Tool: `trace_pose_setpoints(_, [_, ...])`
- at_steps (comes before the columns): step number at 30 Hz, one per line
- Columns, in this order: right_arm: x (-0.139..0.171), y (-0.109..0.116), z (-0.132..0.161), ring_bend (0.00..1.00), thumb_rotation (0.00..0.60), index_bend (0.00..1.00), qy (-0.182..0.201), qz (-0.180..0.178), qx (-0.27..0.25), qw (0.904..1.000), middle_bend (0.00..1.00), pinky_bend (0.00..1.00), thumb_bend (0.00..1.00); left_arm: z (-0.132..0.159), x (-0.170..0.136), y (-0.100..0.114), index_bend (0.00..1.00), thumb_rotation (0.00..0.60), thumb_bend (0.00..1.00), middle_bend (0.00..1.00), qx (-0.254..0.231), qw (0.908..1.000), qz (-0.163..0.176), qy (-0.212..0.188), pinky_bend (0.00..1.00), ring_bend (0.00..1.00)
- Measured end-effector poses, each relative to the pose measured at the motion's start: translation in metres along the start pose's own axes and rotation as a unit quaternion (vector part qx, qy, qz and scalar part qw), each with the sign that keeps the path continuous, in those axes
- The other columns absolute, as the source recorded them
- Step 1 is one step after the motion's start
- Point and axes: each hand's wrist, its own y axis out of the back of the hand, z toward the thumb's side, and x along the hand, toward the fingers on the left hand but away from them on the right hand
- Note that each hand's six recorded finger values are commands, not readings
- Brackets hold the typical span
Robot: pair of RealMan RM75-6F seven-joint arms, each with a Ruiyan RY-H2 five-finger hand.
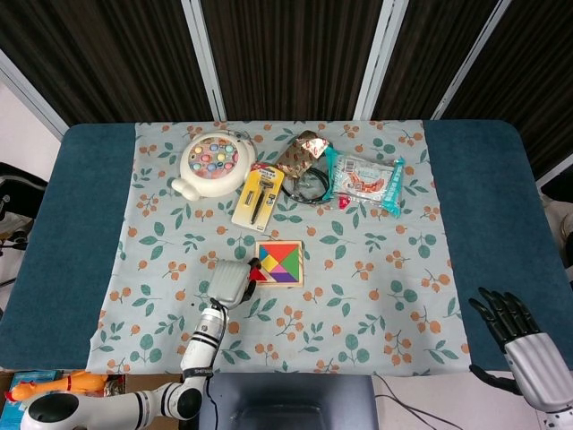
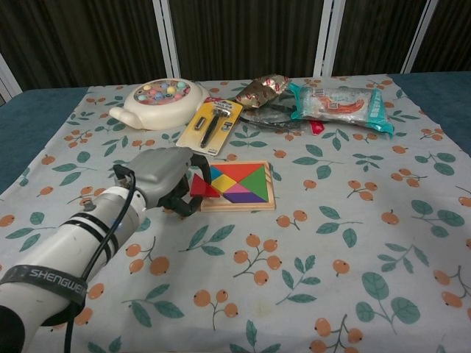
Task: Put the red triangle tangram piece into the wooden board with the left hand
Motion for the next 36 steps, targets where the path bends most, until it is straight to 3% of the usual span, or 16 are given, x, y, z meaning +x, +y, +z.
trace_pose_setpoints(14, [0.002, 0.001, 0.000, 0.00, 0.600, 0.00, 0.003, 0.000, -0.001, 1.0000, 0.00, 0.00, 0.06, 0.008, 0.001, -0.006, 0.61, 0.600, 0.48, 1.00, 0.033, 0.9994, -0.006, 0.004, 1.00, 1.00])
trace_pose_setpoints(36, [0.003, 0.002, -0.001, 0.00, 0.600, 0.00, 0.003, -0.001, -0.002, 1.0000, 0.00, 0.00, 0.06, 0.016, 0.004, -0.007, 0.60, 0.600, 0.47, 1.00, 0.025, 0.9996, -0.009, 0.008, 1.00, 1.00])
